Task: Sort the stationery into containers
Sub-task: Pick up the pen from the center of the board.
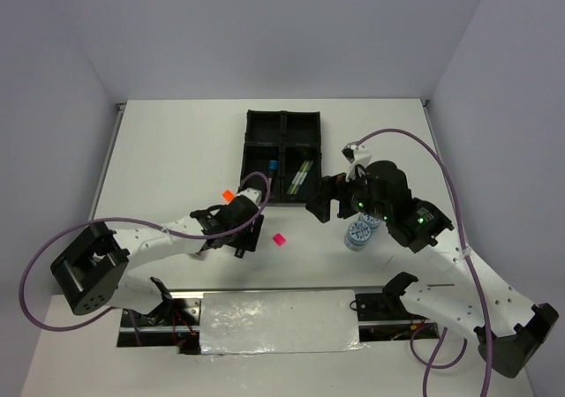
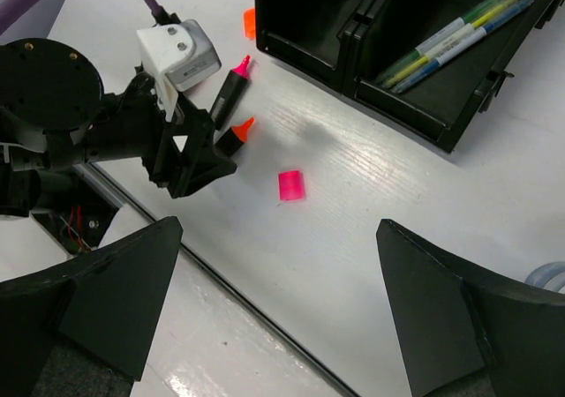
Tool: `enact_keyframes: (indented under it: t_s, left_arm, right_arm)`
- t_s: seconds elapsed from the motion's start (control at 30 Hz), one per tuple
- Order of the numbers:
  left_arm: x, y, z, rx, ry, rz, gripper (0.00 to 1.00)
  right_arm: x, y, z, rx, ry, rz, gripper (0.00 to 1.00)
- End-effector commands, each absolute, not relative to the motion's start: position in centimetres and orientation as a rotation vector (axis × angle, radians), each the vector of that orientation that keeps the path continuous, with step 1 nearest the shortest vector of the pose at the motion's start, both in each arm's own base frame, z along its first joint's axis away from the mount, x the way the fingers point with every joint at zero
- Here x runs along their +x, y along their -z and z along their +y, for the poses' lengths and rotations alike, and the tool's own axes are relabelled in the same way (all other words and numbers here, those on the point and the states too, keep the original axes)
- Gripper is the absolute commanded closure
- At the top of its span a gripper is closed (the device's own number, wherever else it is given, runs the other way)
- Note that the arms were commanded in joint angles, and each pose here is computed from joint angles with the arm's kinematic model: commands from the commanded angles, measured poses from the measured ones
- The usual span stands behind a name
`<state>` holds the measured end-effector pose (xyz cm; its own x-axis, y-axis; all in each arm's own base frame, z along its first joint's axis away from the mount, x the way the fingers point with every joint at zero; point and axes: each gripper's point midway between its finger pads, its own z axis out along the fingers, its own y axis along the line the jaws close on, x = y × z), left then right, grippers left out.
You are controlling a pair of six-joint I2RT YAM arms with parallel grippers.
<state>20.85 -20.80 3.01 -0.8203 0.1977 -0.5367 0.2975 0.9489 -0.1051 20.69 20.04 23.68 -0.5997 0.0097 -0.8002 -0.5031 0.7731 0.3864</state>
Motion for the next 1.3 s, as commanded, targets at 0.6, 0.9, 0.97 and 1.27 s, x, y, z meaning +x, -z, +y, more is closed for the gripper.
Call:
enact_keyframes:
  t_s: [0.6, 0.9, 0.97, 1.27]
  left_arm:
    - [18.2, -1.8, -20.3, 0.299, 0.222, 2.599, 0.37]
    - [16.6, 0.1, -19.0, 0.278, 0.082, 2.667, 0.44]
    - [16.7, 0.4, -18.8, 0.278, 0.032, 2.678, 0.44]
    - [17.7, 0.4, -19.8, 0.289, -0.022, 2.677, 0.47]
  right_arm:
    - [20.7, -24.8, 20.6, -0.381, -0.789, 2.067, 0.00]
    - [20.5, -24.9, 20.3, -0.377, -0.784, 2.061, 0.00]
    - [20.5, -24.8, 20.3, -0.379, -0.783, 2.062, 0.00]
    - [20.5, -25.3, 20.1, -0.381, -0.774, 2.055, 0.00]
